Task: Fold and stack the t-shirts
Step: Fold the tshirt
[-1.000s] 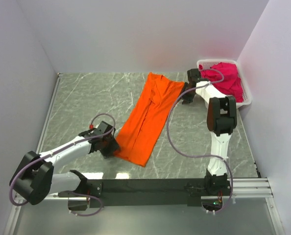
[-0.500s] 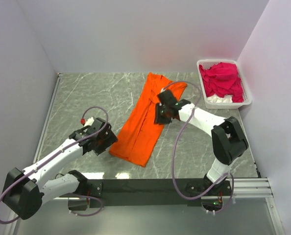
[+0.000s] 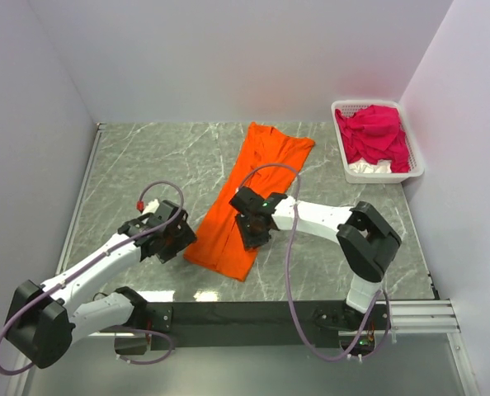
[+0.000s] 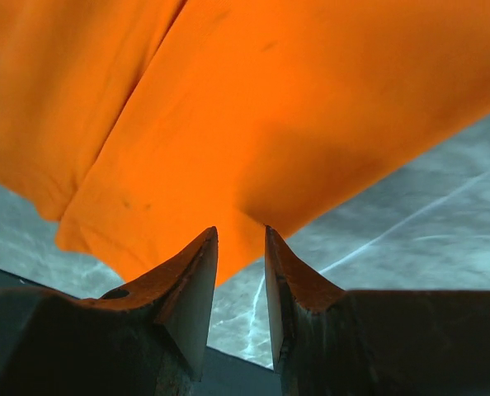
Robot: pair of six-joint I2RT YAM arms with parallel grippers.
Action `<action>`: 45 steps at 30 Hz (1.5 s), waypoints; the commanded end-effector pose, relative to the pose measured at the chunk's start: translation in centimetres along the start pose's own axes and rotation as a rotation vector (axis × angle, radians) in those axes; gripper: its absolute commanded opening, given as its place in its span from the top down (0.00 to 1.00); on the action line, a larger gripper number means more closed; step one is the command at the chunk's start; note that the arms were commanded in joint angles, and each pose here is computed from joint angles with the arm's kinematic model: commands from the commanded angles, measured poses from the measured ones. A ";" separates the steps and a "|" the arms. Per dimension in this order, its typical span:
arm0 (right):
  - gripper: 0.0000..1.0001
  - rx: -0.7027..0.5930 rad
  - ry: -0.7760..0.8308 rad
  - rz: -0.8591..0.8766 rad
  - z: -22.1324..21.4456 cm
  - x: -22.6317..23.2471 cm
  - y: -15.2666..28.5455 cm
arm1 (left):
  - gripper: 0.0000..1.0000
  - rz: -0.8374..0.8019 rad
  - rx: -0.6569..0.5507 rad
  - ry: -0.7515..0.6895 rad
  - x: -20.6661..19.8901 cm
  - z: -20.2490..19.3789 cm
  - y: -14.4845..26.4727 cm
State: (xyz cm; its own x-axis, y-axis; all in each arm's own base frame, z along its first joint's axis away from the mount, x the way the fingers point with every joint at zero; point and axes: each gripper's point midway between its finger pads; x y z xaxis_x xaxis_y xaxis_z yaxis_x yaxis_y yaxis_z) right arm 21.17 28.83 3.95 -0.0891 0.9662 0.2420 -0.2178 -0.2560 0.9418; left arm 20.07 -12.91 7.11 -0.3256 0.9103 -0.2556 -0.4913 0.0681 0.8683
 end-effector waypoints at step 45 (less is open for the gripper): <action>0.45 -0.095 0.775 0.041 -10.9 6.5 1.8 | 0.52 0.100 0.199 -0.127 1.8 -6.4 -4.2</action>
State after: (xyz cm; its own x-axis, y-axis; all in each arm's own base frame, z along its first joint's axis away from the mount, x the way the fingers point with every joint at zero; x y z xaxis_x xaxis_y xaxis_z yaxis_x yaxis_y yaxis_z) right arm 8.97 33.18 3.89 -0.7253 0.6872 0.0395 -0.2381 -0.3044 0.9223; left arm 17.19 -14.48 1.67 -0.2531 0.9562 -0.1470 -0.3195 0.0608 0.9456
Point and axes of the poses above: each gripper's point midway between its finger pads, its own y axis back along the fingers, its own x axis along the line the jaws close on, z = x × y, and after that the axes turned 13 degrees about -y, right-handed
